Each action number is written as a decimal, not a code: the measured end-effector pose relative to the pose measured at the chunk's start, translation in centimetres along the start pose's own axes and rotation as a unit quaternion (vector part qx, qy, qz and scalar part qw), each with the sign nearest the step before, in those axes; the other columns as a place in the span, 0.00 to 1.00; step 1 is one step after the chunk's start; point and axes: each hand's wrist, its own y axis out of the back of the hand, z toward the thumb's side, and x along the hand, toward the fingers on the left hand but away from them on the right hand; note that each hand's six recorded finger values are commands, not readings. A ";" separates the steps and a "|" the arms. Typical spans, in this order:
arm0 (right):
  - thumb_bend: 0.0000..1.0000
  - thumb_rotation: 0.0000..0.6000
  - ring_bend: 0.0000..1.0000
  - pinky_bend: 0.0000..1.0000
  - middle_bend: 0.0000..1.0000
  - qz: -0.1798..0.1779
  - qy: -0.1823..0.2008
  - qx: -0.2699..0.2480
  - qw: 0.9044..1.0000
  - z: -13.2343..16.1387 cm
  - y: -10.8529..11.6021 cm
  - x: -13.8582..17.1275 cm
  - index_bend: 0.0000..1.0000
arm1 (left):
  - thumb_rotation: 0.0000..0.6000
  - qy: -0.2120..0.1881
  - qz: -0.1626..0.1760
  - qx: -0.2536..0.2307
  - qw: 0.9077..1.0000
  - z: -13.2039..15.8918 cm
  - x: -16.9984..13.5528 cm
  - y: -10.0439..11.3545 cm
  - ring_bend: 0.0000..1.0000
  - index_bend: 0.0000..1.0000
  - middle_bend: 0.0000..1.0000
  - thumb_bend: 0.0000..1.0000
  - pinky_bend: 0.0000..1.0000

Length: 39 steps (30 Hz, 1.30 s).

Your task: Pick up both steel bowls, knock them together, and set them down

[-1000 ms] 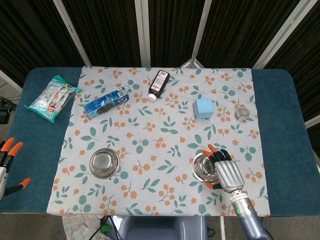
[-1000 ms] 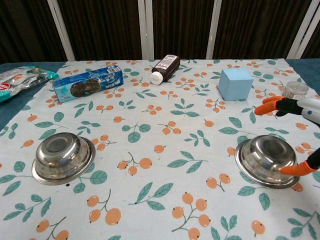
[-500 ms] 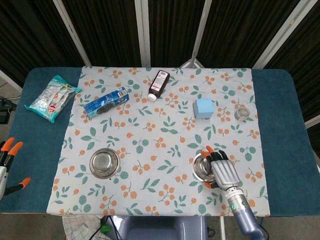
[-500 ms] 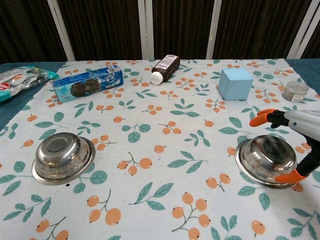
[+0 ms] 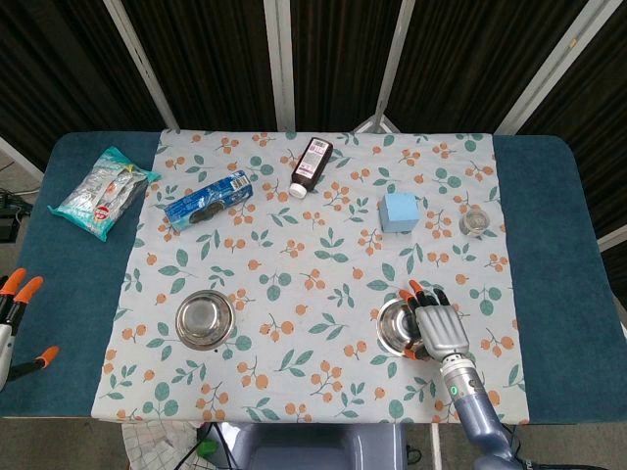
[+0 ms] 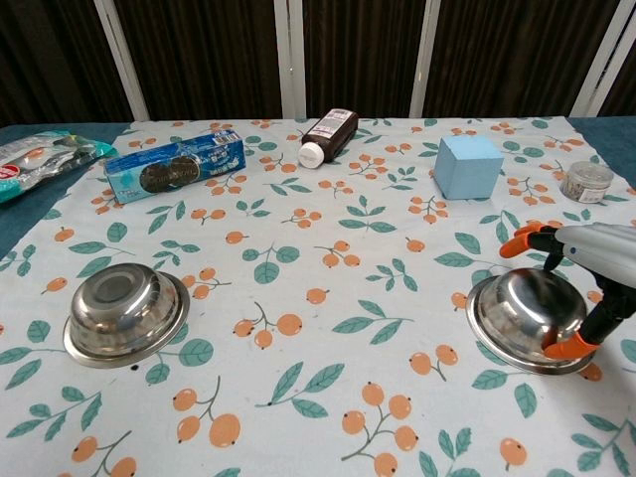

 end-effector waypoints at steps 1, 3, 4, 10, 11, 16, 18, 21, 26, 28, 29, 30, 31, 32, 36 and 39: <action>0.09 1.00 0.23 0.09 0.05 0.000 -0.001 0.002 1.000 0.0 0.0 -0.1 0.16 | 1.00 0.000 0.000 0.000 1.000 0.0 0.0 0.0 0.00 0.13 0.00 0.11 0.06; 0.09 1.00 0.23 0.09 0.05 0.004 0.000 0.006 1.000 -0.1 -0.2 -0.2 0.16 | 1.00 0.001 0.001 0.001 1.000 0.0 0.0 0.0 0.00 0.13 0.00 0.11 0.06; 0.09 1.00 0.23 0.09 0.05 0.005 0.000 0.008 1.000 -0.1 -0.3 -0.2 0.16 | 1.00 0.001 0.001 0.001 1.000 0.0 0.0 0.0 0.00 0.13 0.00 0.11 0.06; 0.09 1.00 0.23 0.09 0.05 0.009 -0.001 0.012 1.000 -0.2 -0.5 -0.2 0.16 | 1.00 0.002 -0.001 0.002 1.000 0.1 0.0 -0.1 0.00 0.13 0.00 0.11 0.06; 0.09 1.00 0.23 0.09 0.05 0.009 -0.001 0.013 1.000 -0.2 -0.5 -0.2 0.17 | 1.00 0.001 -0.001 0.002 1.000 0.1 0.0 -0.1 0.00 0.13 0.00 0.11 0.06; 0.09 1.00 0.23 0.09 0.13 0.010 0.003 0.016 1.000 0.0 -0.6 -0.2 0.20 | 1.00 0.002 0.000 0.001 1.000 0.1 0.0 -0.1 0.00 0.13 0.00 0.11 0.06; 0.09 1.00 0.23 0.09 0.15 0.010 0.006 0.019 1.000 0.1 -0.6 -0.1 0.20 | 1.00 0.003 0.000 0.001 1.000 0.1 -0.1 -0.1 0.00 0.13 0.00 0.11 0.06; 0.09 1.00 0.23 0.09 0.17 0.011 0.012 0.022 1.000 0.5 -0.7 -0.1 0.20 | 1.00 0.002 0.000 0.000 1.000 0.1 -0.1 0.0 0.00 0.13 0.00 0.11 0.06; 0.09 1.00 0.24 0.09 0.22 0.013 0.020 0.025 0.999 1.1 -1.1 -0.1 0.20 | 1.00 0.003 0.001 -0.002 1.000 0.0 -0.1 0.0 0.00 0.13 0.00 0.11 0.06; 0.09 1.00 0.25 0.09 0.25 0.011 0.021 0.026 0.999 1.2 -1.2 -0.1 0.21 | 1.00 0.004 0.001 -0.002 1.000 -0.1 0.0 0.1 0.00 0.13 0.00 0.11 0.06; 0.09 1.00 0.27 0.09 0.27 0.009 0.022 0.027 0.999 1.3 -1.1 -0.1 0.22 | 1.00 0.004 0.001 -0.002 1.000 -0.1 0.0 0.1 0.00 0.13 0.00 0.11 0.06; 0.09 1.00 0.30 0.09 0.29 0.008 0.023 0.028 0.999 1.3 -1.1 -0.1 0.23 | 1.00 0.004 0.001 -0.002 1.000 -0.1 0.0 0.1 0.00 0.13 0.00 0.11 0.06; 0.09 1.00 0.32 0.09 0.30 0.007 0.023 0.029 0.999 1.4 -1.1 -0.1 0.23 | 1.00 0.004 0.002 -0.003 1.000 -0.1 0.0 0.1 0.00 0.13 0.00 0.11 0.06; 0.09 1.00 0.35 0.10 0.30 0.004 0.024 0.029 0.999 1.5 -1.0 -0.1 0.24 | 1.00 0.004 0.002 -0.003 1.000 -0.1 -0.1 0.1 0.00 0.13 0.00 0.11 0.06; 0.09 1.00 0.40 0.12 0.32 -0.006 0.028 0.023 0.999 1.7 -0.7 0.0 0.28 | 1.00 0.004 0.001 -0.004 1.000 -0.2 -0.1 0.2 0.00 0.13 0.00 0.11 0.06; 0.09 1.00 0.45 0.15 0.33 -0.015 0.033 0.014 0.999 1.9 -0.1 0.1 0.31 | 1.00 0.004 0.001 -0.004 1.000 -0.2 -0.1 0.1 0.00 0.13 0.00 0.11 0.06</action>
